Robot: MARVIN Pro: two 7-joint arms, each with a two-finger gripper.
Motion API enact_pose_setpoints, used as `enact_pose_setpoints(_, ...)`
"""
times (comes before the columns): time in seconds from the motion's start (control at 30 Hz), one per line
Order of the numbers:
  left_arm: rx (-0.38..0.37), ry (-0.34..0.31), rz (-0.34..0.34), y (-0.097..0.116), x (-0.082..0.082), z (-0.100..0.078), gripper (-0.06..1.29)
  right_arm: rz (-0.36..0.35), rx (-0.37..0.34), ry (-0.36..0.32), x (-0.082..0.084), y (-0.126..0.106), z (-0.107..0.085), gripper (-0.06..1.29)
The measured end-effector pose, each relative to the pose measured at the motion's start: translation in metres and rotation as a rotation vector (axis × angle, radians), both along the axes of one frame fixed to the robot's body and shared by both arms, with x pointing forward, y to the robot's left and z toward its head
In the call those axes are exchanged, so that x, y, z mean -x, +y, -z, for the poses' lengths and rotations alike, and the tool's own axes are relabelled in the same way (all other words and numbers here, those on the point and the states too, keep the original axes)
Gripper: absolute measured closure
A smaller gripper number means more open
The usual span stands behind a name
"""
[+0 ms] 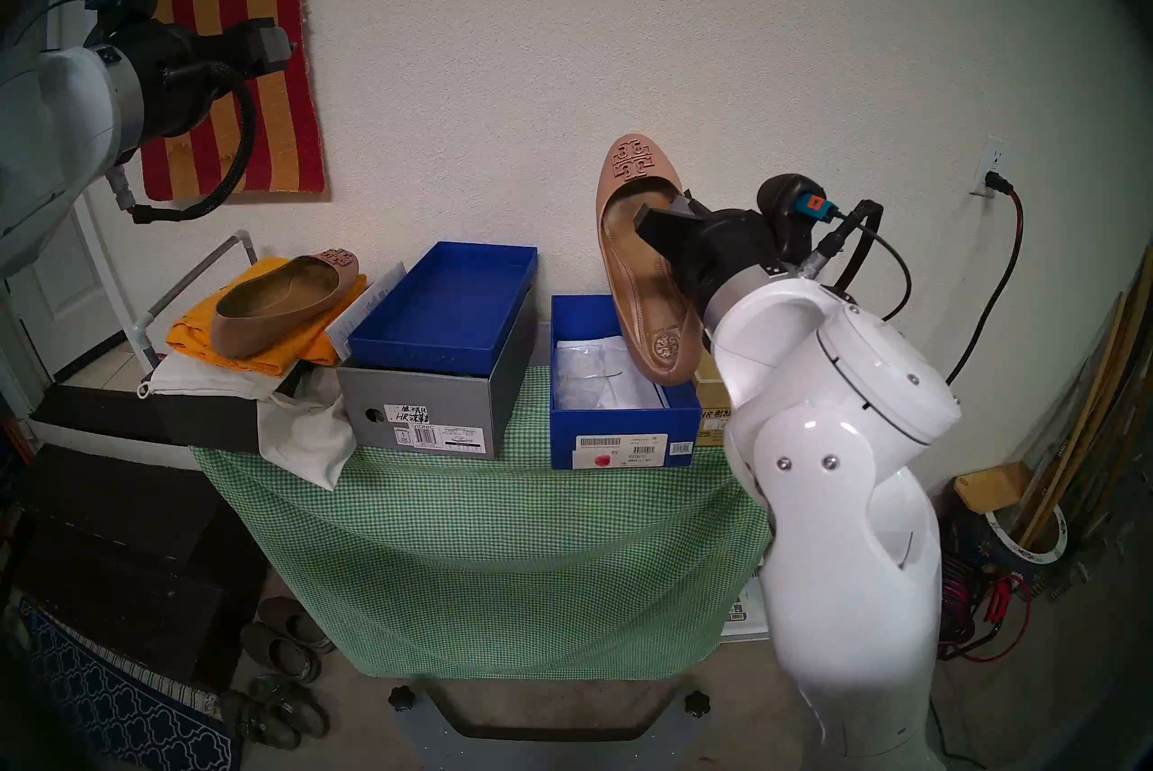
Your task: Put shoes into shoe box
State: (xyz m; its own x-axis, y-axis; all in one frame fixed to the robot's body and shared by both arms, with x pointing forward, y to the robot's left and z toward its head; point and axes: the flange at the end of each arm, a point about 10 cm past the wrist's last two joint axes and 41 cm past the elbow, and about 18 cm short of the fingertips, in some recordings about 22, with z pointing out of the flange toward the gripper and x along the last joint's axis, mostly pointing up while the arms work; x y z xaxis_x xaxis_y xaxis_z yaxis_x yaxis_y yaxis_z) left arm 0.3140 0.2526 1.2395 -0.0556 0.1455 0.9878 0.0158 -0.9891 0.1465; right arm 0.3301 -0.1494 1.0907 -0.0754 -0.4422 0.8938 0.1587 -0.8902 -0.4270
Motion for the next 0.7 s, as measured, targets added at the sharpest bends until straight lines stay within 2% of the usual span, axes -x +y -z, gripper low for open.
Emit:
enact_pose_setpoints(0.23, 0.003, 0.000, 0.007, 0.003, 0.002, 0.000, -0.03, 0.042, -0.020, -0.012, 0.001, -0.002, 0.001, 1.25)
enact_pose_setpoints(0.43, 0.004, -0.007, 0.018, 0.004, 0.004, -0.002, -0.03, 0.086, -0.012, -0.004, -0.016, -0.019, 0.005, 1.25)
enact_pose_setpoints(0.53, 0.005, -0.013, 0.022, 0.005, 0.004, -0.003, -0.03, 0.097, -0.019, -0.041, -0.021, -0.030, -0.005, 1.25)
enact_pose_setpoints(0.7, 0.006, -0.023, 0.027, 0.005, 0.006, -0.006, -0.03, 0.113, -0.037, -0.136, -0.018, -0.046, -0.033, 1.25)
